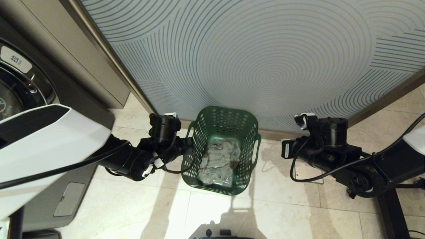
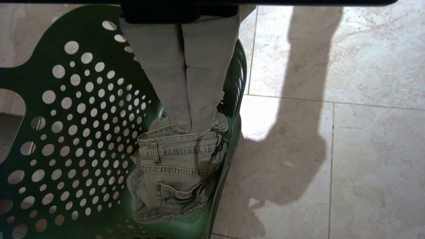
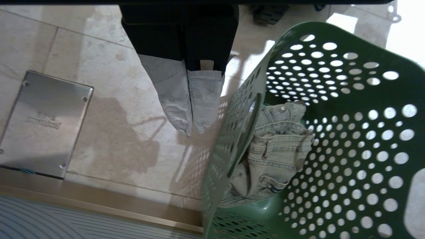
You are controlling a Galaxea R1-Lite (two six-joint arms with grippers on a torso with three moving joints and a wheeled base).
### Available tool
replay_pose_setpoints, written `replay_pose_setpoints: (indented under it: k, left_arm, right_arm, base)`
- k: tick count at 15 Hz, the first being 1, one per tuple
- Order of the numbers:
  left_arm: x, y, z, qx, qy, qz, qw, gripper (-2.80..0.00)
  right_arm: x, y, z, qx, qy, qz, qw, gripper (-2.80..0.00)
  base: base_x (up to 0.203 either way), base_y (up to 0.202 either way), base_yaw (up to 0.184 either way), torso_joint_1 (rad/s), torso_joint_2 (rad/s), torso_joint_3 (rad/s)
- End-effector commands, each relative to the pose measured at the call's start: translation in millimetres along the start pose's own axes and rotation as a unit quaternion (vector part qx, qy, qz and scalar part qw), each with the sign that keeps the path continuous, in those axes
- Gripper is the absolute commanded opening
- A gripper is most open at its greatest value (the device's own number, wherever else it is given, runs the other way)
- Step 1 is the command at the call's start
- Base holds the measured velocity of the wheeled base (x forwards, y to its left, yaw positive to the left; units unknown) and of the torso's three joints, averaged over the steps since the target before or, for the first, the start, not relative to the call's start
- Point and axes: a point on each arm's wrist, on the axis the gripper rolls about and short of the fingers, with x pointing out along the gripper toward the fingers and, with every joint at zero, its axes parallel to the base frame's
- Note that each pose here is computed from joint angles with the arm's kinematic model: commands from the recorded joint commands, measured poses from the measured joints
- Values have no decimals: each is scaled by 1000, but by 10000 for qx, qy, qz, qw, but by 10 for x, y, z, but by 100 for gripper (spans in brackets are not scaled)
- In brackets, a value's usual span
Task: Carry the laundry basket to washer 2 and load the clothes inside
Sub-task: Pick up the clothes basket and put it beside the washing machine
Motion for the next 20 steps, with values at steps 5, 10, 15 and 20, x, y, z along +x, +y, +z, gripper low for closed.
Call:
replay_pose_setpoints:
  k: [5, 10, 15, 20]
  left_arm:
    - [86, 11, -38, 40, -10, 164, 9999, -280]
    - [196, 2, -53, 319, -331, 228, 9987, -280]
    - [276, 3, -128, 353, -287, 237, 9987, 0]
    - [343, 12, -53, 385, -523, 355, 9973, 0]
  right_arm:
    - [-3, 52, 6, -40, 36, 690, 9976, -280]
    - [16, 62, -7, -45, 50, 672, 9977, -280]
    - [86, 59, -100, -49, 191, 671, 9976, 0]
    - [203, 78, -120, -11, 188, 681, 9975, 0]
  base:
    - [0, 0, 0, 0, 0, 0]
    - [0, 0, 0, 0, 0, 0]
    - [0, 0, 0, 0, 0, 0]
    - [0, 0, 0, 0, 0, 0]
